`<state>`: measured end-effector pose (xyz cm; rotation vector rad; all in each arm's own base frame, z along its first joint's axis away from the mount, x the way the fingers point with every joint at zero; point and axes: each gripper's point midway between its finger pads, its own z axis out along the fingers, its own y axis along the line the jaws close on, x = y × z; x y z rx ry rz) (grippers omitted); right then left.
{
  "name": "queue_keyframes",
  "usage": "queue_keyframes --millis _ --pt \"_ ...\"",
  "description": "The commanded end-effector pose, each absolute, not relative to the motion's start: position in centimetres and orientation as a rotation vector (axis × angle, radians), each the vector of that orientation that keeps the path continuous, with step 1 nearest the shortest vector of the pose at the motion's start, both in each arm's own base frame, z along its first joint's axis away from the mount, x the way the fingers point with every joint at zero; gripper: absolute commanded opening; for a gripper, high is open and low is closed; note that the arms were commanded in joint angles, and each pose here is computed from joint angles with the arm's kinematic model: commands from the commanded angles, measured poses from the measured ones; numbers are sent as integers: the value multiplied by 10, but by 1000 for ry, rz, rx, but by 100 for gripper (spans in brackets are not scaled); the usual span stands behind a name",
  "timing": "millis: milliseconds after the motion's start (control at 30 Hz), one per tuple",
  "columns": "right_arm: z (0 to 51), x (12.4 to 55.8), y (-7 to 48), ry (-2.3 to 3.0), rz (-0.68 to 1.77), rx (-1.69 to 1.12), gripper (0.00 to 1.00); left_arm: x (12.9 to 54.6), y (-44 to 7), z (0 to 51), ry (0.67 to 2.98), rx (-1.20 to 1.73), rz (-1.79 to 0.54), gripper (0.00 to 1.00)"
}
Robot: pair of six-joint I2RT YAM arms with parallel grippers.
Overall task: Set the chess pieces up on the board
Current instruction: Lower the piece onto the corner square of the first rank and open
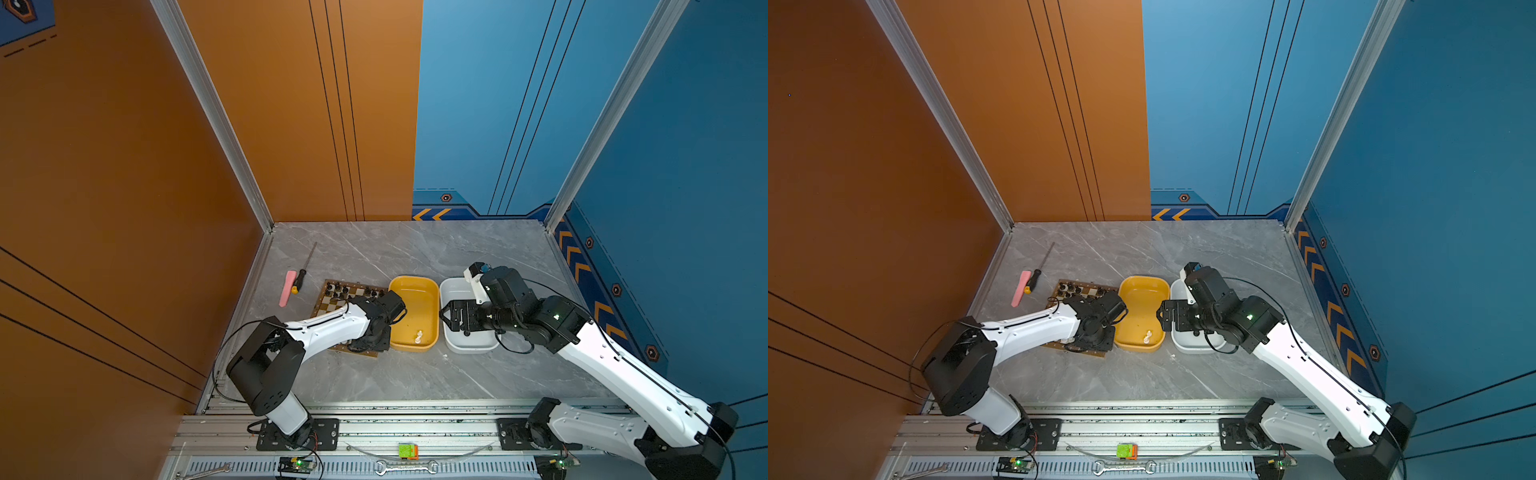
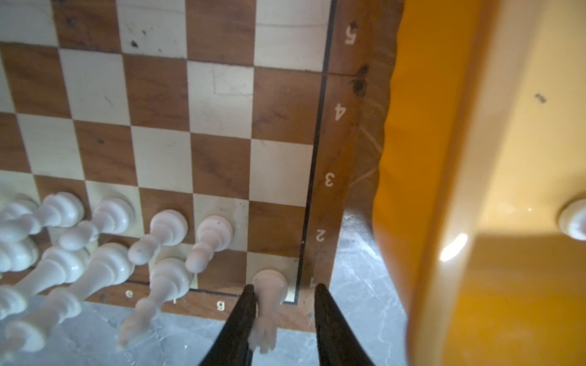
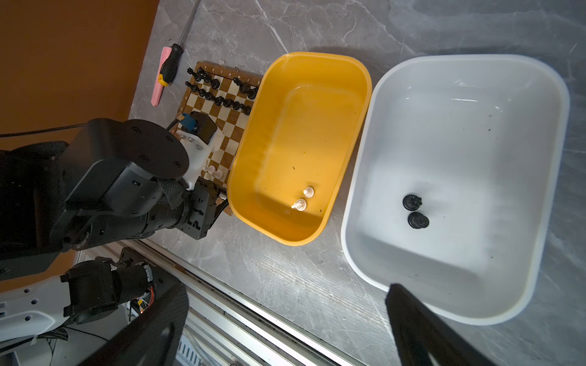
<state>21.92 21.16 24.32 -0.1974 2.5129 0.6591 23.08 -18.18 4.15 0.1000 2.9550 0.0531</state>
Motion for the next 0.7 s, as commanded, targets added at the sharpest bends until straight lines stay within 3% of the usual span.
queue_keyframes --millis 0,667 --pt "246 218 205 2497 630 -181 100 229 -183 36 2974 106 44 33" --pt "244 219 206 2500 623 -202 100 230 -170 47 2952 64 84 43"
